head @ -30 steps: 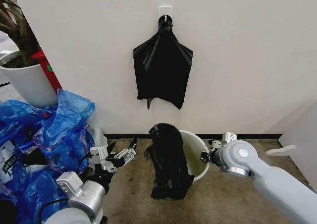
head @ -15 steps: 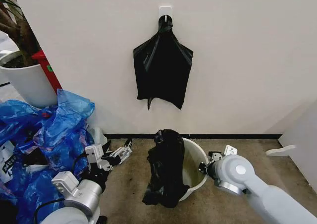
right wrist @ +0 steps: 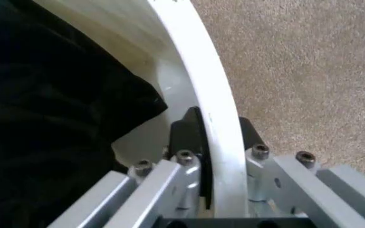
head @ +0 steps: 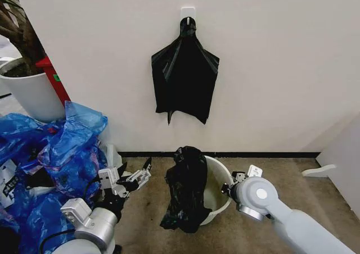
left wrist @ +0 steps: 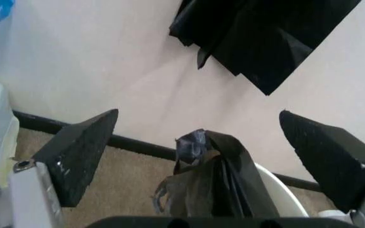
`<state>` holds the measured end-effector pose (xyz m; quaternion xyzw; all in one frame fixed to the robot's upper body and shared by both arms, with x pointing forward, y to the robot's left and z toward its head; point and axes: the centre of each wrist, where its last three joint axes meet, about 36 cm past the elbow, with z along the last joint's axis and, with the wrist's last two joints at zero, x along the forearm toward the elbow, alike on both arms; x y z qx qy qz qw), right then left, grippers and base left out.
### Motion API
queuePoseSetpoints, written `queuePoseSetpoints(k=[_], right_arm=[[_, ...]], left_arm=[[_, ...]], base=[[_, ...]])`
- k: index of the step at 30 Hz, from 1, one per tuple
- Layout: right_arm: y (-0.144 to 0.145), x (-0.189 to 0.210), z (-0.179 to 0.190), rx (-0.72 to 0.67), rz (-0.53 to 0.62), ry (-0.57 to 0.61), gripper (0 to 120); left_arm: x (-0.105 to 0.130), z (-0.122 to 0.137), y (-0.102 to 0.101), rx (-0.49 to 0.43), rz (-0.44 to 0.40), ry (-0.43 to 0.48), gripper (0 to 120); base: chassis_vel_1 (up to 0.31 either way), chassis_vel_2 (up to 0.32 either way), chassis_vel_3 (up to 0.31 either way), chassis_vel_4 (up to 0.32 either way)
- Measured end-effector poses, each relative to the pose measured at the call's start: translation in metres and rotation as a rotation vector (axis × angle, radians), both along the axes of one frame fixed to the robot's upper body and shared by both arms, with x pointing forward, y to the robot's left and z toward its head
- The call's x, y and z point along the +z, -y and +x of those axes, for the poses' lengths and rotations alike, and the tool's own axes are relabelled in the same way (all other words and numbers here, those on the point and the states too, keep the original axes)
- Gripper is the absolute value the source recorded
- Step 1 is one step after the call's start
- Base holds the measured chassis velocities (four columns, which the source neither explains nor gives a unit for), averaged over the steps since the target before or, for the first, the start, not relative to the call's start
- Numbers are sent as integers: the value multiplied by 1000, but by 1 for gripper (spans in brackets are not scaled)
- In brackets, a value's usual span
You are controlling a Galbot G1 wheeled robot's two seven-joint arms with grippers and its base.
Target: Place the garbage bag over the trash bin.
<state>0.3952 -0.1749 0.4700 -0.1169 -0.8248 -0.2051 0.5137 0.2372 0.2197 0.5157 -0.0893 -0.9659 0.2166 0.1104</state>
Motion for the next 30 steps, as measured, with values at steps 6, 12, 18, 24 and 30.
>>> queuePoseSetpoints(k=[6,12,18,24,30], right_arm=[[-3,-2,-3,9,-22,10,25],[6,11,-10,18,-44,49,51],[18,32,-31,76,-109,162,72],[13,63,-70,236,-105,379,93],[3,79,-87,352,24,478,100]], left_arm=[[0,0,0,-5,1,2,100],[0,1,-1,-9,7,5,100],[2,3,-2,-12,17,17,100],[2,5,-7,-10,43,24,100],[-8,11,-21,-3,113,19,100]], base=[[0,0,0,0],[0,0,0,0],[0,0,0,0],[0,0,0,0],[0,0,0,0]])
